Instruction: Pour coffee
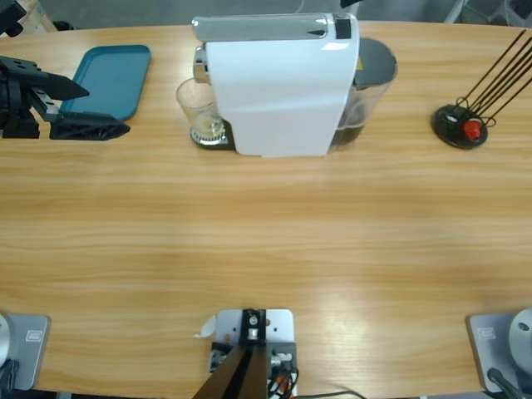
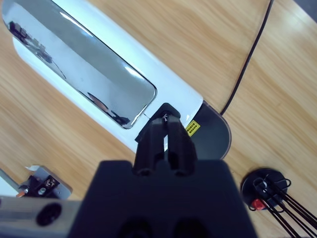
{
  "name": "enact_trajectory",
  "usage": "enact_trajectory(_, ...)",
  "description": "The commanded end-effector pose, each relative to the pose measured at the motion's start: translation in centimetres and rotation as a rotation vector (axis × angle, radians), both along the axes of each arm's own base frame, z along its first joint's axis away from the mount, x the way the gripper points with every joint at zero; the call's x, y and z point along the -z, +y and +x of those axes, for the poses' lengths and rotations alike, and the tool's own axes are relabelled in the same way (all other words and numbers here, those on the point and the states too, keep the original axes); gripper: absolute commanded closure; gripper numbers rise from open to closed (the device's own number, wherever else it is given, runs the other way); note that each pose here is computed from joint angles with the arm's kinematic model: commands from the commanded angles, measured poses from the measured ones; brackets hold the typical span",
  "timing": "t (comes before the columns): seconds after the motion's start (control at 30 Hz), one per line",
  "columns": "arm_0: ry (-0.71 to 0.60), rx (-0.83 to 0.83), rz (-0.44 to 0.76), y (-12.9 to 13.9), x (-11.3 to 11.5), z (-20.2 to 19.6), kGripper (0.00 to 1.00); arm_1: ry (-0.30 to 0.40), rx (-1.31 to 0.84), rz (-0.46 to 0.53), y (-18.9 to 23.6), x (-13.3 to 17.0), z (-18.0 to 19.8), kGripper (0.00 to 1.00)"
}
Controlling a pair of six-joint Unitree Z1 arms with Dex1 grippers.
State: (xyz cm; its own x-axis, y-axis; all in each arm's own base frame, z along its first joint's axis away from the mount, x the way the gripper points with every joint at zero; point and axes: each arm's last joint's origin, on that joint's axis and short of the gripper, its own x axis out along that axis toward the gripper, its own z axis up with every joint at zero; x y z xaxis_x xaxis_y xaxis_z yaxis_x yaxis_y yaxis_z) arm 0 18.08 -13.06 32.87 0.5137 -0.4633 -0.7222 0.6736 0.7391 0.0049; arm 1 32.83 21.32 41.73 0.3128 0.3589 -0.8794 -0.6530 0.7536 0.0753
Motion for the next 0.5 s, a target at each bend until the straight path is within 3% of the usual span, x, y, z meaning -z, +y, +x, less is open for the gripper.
enact_trajectory(0.03, 0.046, 0.028, 0.025, -0.36, 1.54, 0.12, 0.004, 0.064, -0.015, -0.049, 1.55, 3.39, 1.48, 1.000)
enact_trajectory(0.5, 0.049, 0.034, 0.029, -0.51, 1.67, 0.31, 0.004, 0.090, -0.018, -0.064, 1.57, 4.23, 1.40, 1.000)
